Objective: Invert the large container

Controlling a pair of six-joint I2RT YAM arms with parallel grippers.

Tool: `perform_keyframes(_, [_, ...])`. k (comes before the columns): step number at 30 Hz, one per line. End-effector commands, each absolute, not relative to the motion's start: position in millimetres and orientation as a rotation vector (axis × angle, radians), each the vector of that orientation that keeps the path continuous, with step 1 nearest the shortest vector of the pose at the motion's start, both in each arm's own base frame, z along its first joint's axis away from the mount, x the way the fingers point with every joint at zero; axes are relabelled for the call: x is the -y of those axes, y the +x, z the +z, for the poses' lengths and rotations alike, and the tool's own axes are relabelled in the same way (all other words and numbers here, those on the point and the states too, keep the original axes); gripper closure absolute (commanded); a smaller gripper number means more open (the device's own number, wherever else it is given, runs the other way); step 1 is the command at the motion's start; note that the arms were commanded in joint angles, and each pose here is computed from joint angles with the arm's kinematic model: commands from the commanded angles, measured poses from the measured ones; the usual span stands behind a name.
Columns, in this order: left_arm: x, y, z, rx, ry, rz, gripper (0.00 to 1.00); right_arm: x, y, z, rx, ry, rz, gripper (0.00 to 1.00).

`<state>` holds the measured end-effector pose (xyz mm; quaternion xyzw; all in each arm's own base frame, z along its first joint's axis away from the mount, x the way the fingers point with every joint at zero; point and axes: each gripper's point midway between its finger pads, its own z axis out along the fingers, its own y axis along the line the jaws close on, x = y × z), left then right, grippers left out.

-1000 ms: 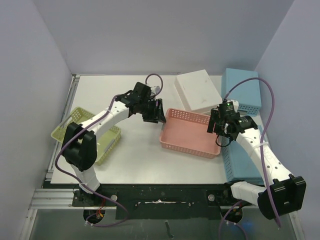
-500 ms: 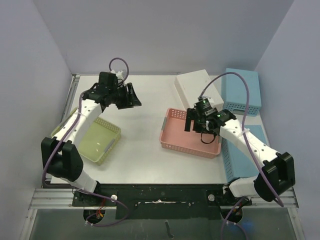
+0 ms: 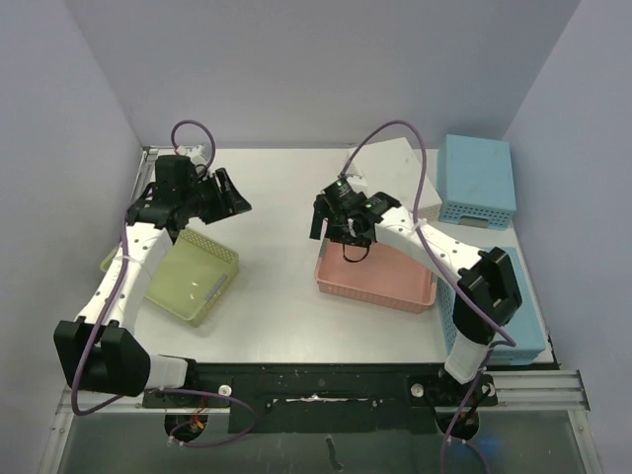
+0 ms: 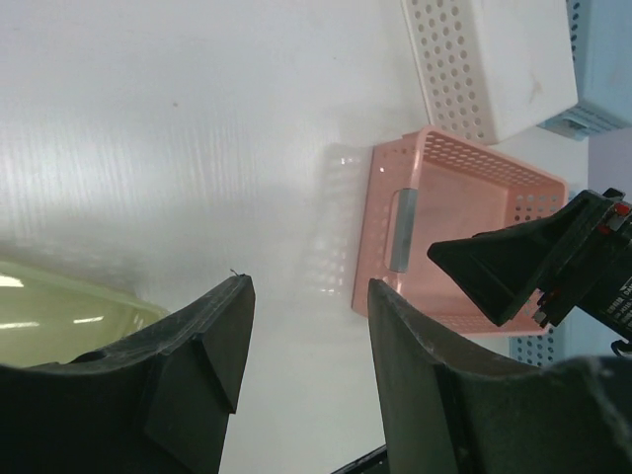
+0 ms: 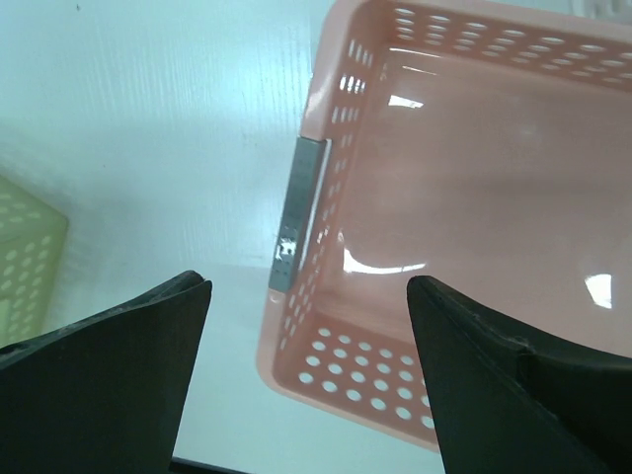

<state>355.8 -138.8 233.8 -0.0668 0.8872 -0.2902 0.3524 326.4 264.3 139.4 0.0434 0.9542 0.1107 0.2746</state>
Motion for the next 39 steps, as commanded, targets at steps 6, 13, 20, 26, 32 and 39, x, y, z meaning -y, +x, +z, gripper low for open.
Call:
perform_keyframes(6, [82.1,338.7,285.1,-2.093,-0.190,-0.525,0.52,-299.3,366.5,117.8,-2.550,0.221,0.208,0.20])
perform_keyframes(13, [79.6,331.0,270.3,-2.137,-0.170,-0.503,0.52,-303.0,371.2,98.0,-2.588,0.196,0.147,0.40])
perform_keyframes(20, [88.2,329.2,275.9,-2.111,-0.109,-0.556,0.52,-324.8,370.9,96.7,-2.617,0.129,0.270,0.90])
perform_keyframes(26, [107.7,326.4,295.1,-2.126,-0.046,-0.692,0.52,-386.3,380.0,178.4,-2.518,0.077,0.740,1.00])
perform_keyframes(32, [94.1,342.0,359.7,-1.945,-0.110,-0.653,0.52,-427.0,394.6,297.3,-2.231,0.117,1.163,1.00])
perform_keyframes(39, [38.7,358.7,370.9,-1.897,-0.351,-0.409,0.53,-442.4,381.6,390.4,-1.757,0.049,1.720,1.00])
